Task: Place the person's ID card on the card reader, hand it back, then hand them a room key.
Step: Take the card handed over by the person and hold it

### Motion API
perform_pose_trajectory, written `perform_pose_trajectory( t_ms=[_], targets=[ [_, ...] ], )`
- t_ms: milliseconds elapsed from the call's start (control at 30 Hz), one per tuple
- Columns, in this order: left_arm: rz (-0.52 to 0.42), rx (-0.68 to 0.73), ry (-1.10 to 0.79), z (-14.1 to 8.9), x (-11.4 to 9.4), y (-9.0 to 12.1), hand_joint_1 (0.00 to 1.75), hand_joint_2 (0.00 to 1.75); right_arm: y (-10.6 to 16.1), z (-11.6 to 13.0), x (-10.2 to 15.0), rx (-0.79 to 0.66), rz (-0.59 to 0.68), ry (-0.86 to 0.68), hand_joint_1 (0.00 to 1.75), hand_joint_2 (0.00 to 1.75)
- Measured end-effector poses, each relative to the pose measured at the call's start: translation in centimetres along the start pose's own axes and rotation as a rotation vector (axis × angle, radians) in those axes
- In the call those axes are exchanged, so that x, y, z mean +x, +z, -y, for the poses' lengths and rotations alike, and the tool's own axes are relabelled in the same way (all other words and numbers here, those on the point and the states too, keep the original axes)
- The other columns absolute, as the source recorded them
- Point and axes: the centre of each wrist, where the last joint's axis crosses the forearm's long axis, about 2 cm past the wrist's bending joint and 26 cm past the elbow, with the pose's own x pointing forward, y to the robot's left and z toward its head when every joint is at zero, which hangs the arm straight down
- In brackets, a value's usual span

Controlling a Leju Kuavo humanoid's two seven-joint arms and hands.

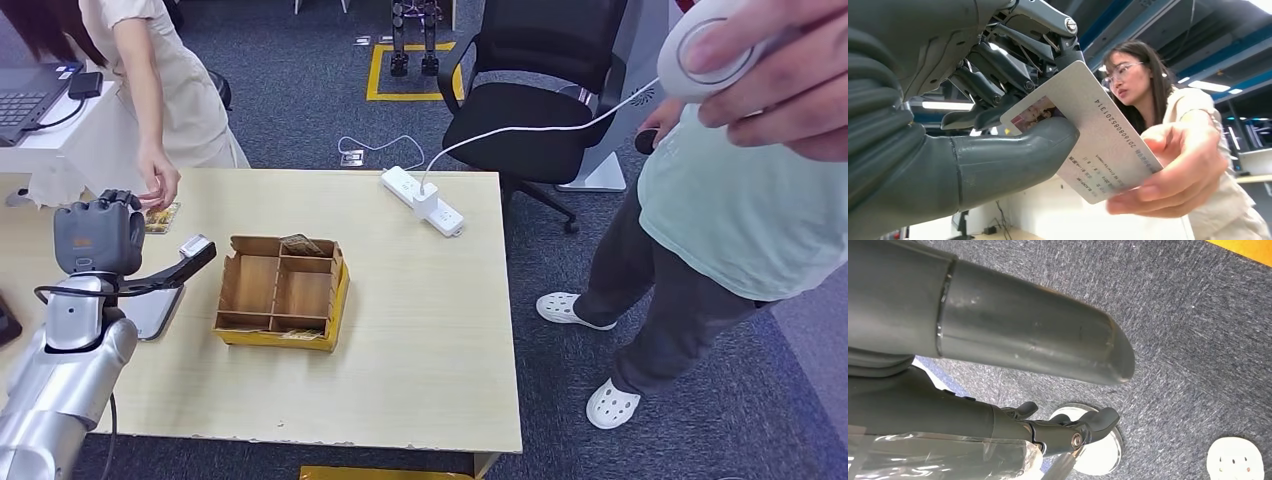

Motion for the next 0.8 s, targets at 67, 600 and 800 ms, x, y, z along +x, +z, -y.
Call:
perform_pose_trajectory(
  t_ms=[67,600,800],
  targets=[
    [0.006,-0.010,0.013,0.1,0.0,0.2,1.75,1.75,0.0,0.0,0.0,0.000,0.000,0.000,0.00,0.00],
    [-0.001,-0.236,0.013,1.5,-2.7,3.6,1.75,1.75,0.2,-0.2,-0.2,0.006,0.002,0.004,0.00,0.00],
    [0.000,-0.291,-0.090,2.4,-4.0,5.9,1.75,1.75,0.2,-0.2,-0.3,0.007,0.016,0.011,0.00,0.00]
  ],
)
